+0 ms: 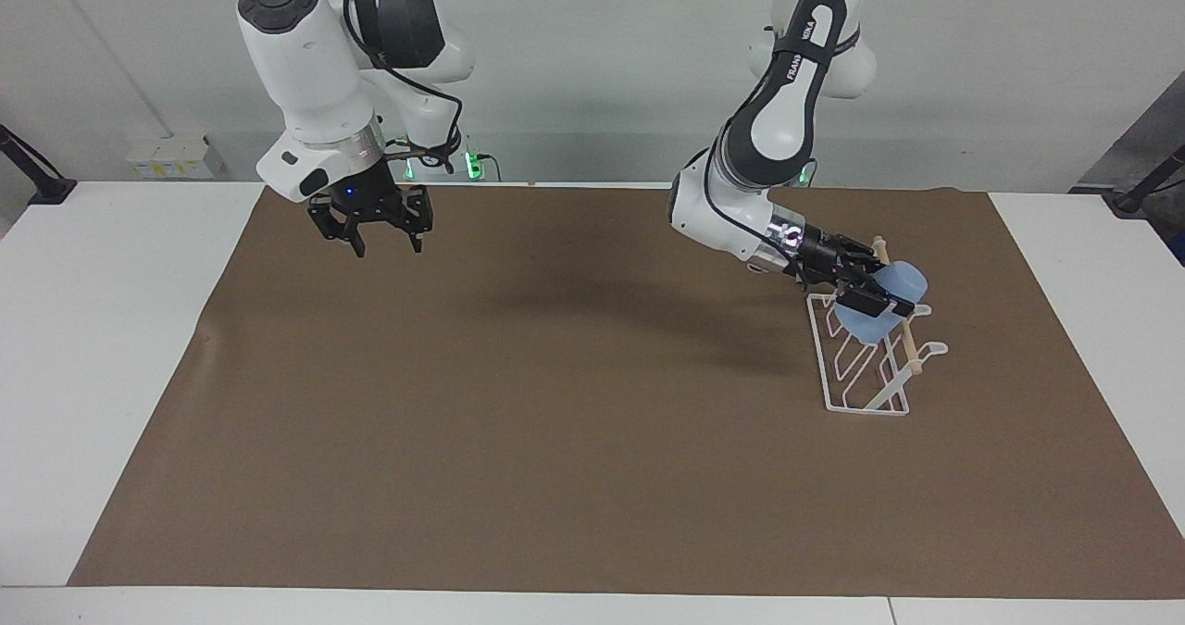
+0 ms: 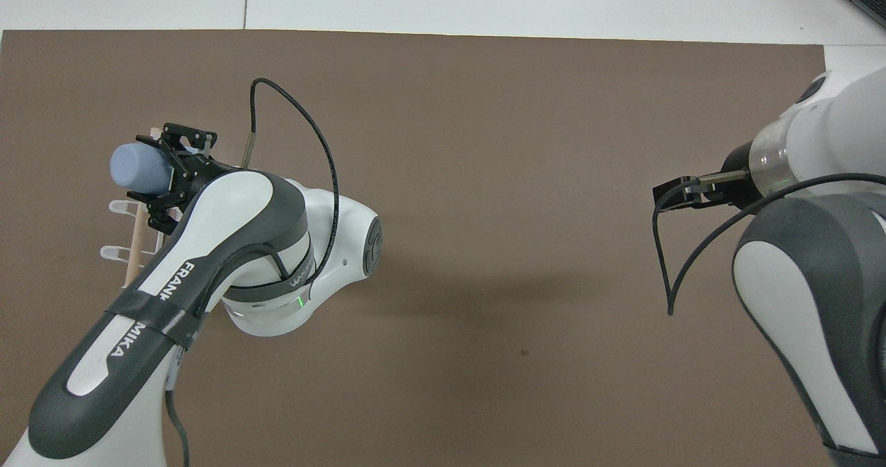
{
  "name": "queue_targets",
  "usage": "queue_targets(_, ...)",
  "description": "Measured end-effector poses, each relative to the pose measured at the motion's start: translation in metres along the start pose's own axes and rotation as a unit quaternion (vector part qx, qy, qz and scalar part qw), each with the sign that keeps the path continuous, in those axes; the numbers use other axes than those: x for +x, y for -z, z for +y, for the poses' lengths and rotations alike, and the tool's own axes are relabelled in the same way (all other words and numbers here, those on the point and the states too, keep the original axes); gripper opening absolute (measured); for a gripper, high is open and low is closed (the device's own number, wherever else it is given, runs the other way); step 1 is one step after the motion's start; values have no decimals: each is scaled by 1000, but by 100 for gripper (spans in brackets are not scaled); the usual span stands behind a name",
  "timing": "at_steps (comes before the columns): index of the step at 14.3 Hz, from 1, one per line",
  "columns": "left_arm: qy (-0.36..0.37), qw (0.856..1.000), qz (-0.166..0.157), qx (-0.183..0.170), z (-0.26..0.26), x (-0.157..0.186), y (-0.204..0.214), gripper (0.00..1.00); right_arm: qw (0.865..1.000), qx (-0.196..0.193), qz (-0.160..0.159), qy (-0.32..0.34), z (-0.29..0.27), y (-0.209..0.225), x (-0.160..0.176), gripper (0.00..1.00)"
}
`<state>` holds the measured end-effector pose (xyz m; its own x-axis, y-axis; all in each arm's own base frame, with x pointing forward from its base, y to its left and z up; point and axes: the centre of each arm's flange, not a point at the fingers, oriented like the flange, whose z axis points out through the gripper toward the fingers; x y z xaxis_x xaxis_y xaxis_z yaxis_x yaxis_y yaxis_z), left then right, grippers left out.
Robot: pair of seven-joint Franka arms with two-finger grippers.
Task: Hang cup on cup holder
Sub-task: 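Place the cup upside down onto a rack peg with the left gripper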
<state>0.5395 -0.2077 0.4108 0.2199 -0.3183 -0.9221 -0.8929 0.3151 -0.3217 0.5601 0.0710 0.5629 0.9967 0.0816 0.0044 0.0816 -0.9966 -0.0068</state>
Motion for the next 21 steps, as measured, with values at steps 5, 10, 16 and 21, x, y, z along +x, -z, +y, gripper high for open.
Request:
queue_targets(5,2,1000,-1,6,-2,-1,-3,76,1000,0,1,-14,5,1,0,100)
queue_targets(10,3,1000,0,6,-3,-1,-7,76,999,0,2,-37,5,2,0,100)
queue_targets(16,5,1000,-1,3,-3,-2,-12,76,999,0,2,-37,4,2,-1,100)
queue_targets(21,5,1000,-3,14,-6,-3,-12,100,999,0,2,-33,0,2,-1,100)
